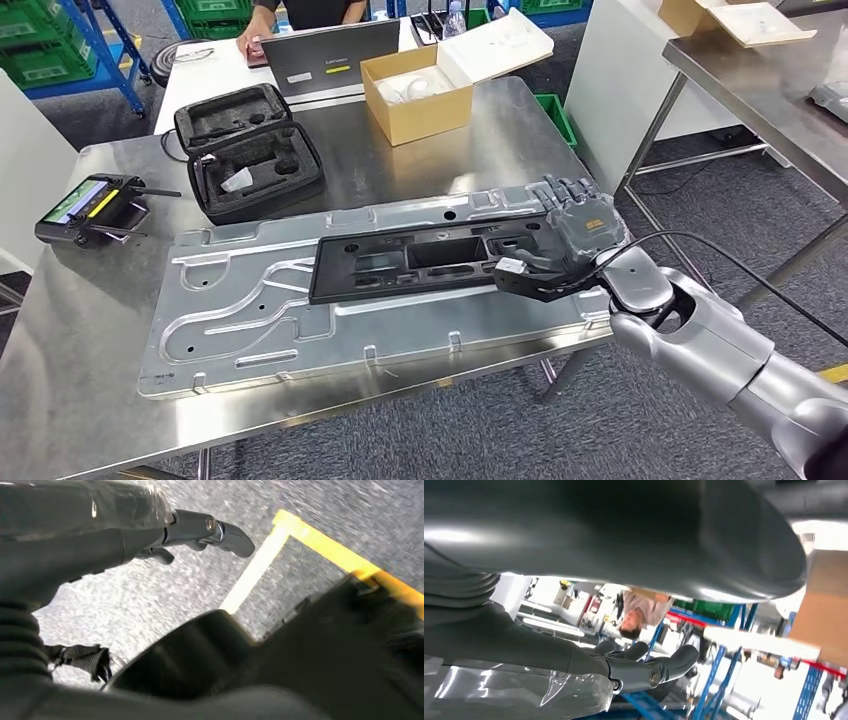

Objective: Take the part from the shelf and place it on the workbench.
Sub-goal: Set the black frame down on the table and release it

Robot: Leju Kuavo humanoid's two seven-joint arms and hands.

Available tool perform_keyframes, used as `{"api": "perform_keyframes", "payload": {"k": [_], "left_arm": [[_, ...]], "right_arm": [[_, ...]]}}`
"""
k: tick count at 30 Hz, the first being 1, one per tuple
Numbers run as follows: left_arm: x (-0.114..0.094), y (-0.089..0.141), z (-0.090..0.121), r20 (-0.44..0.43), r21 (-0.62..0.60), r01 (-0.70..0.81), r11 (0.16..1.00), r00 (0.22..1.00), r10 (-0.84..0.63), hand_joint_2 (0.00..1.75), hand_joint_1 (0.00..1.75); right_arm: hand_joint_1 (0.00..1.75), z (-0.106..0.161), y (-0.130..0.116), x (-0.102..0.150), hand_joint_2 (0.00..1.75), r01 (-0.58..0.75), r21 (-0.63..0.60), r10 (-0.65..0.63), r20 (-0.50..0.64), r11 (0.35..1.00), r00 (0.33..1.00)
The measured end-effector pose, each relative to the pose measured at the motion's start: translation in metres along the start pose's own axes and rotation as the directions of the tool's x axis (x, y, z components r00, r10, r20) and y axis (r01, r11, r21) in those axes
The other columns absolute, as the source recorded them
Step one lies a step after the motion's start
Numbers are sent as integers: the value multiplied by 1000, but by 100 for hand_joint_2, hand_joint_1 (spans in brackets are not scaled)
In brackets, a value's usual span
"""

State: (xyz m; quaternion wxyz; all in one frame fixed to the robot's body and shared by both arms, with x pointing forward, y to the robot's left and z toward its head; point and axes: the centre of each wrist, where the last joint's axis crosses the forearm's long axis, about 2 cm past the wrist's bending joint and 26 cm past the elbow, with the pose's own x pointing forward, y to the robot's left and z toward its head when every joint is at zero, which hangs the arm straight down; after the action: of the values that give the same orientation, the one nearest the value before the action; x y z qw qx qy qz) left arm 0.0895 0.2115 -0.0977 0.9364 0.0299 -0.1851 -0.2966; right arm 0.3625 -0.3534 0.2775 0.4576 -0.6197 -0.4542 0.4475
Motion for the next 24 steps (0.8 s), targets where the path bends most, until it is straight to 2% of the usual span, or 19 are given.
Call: {"api": "perform_keyframes", "payload": {"k": [9, 18, 24], "left_arm": [[2, -5, 1, 12, 11, -39, 999, 999, 38, 0, 0], [1, -8, 2, 7, 11, -61, 998, 998, 60, 0, 0], [-4, -12, 3, 0, 14, -92, 996, 996, 92, 0, 0]], "right_arm": [[0, 18, -36, -11, 0, 23, -111, -21, 15, 994, 1000], [0, 41, -52, -14, 0, 21, -165, -14, 46, 986, 999], [0, 67, -49, -15, 0, 44, -212, -31, 65, 976, 997]]}}
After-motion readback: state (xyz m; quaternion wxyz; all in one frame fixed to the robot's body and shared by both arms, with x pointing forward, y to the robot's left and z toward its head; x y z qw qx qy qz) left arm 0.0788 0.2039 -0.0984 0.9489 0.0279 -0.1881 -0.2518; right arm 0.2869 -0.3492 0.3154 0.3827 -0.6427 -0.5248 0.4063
